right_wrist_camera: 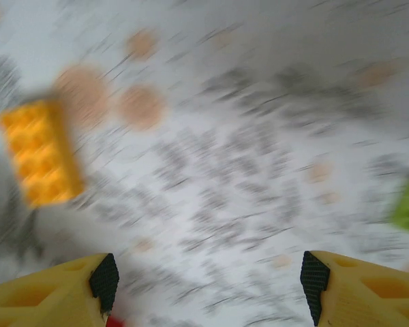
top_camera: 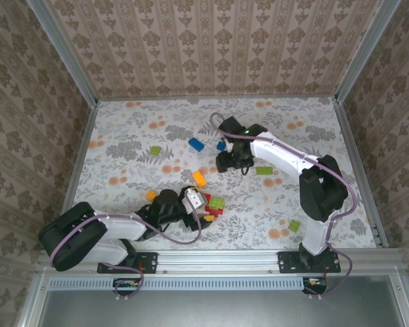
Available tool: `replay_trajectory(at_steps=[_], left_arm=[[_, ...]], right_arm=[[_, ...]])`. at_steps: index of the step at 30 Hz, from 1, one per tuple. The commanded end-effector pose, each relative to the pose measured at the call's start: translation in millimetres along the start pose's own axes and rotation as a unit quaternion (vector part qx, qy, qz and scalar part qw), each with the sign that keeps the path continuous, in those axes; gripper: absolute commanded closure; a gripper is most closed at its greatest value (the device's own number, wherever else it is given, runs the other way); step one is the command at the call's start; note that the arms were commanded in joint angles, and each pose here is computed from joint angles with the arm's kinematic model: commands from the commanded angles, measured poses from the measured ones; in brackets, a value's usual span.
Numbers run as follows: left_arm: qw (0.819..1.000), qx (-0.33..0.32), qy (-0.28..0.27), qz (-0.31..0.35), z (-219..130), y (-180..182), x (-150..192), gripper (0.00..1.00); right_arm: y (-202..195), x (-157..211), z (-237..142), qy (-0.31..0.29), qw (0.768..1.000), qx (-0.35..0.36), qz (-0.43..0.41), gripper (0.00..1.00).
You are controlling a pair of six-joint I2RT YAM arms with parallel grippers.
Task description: Assemble a carrot with lego
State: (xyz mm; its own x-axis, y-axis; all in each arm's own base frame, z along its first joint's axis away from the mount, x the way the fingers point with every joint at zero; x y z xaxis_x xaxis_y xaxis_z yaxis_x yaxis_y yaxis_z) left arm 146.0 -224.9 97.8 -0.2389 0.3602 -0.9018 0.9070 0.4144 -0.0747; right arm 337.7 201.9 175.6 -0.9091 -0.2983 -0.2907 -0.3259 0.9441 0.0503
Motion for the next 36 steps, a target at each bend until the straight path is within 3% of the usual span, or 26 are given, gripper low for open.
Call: replay_trajectory(at_steps=[1,6,10,16,36], left_arm=[[1.000,0.014,-0.019,0.007,1.3,-0.2,-9.6,0.00],[1.000,0.024,-0.018,0.007,1.6,-1.9,-9.5,0.00],[0.999,0.027,-0.020,0.006,0.5,-2.9,-9.4,0.00],[0.999,0.029,-0.022,0.006,-0.3,-3.5,-8.7,0.00],[0.999,0.033,-0.016,0.006,2.7,-3.6,-7.9,0.00]], right_arm=[[-40.0,-24.7,-28.7,-0.043,0.994,0.095,0.028,0.25],[-93.4,-62.5,-20.1,-0.050,0.986,0.142,0.071,0.27],[-128.7,-88.1,4.1,-0.018,0.980,0.178,0.090,0.27],[-162.5,-102.3,31.4,0.009,0.972,0.195,0.134,0.26],[-176.6,-81.7,80.3,0.065,0.969,0.184,0.151,0.34]])
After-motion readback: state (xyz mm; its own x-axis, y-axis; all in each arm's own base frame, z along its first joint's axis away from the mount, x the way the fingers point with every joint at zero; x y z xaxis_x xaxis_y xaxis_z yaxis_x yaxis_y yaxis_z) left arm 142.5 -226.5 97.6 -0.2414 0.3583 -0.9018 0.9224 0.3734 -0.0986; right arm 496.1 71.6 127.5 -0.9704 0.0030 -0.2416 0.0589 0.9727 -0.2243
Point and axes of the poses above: each hand's point on the last joint's axis, 136 mm out from that joint toward the fingers, its own z axis out along the fingers, its own y axis along the line the jaws close on, x = y × z, the point moved 7 cm from there along -z, back along the fingers, and after that the axes turned 8 degrees about -z, right-handed, at the moved point
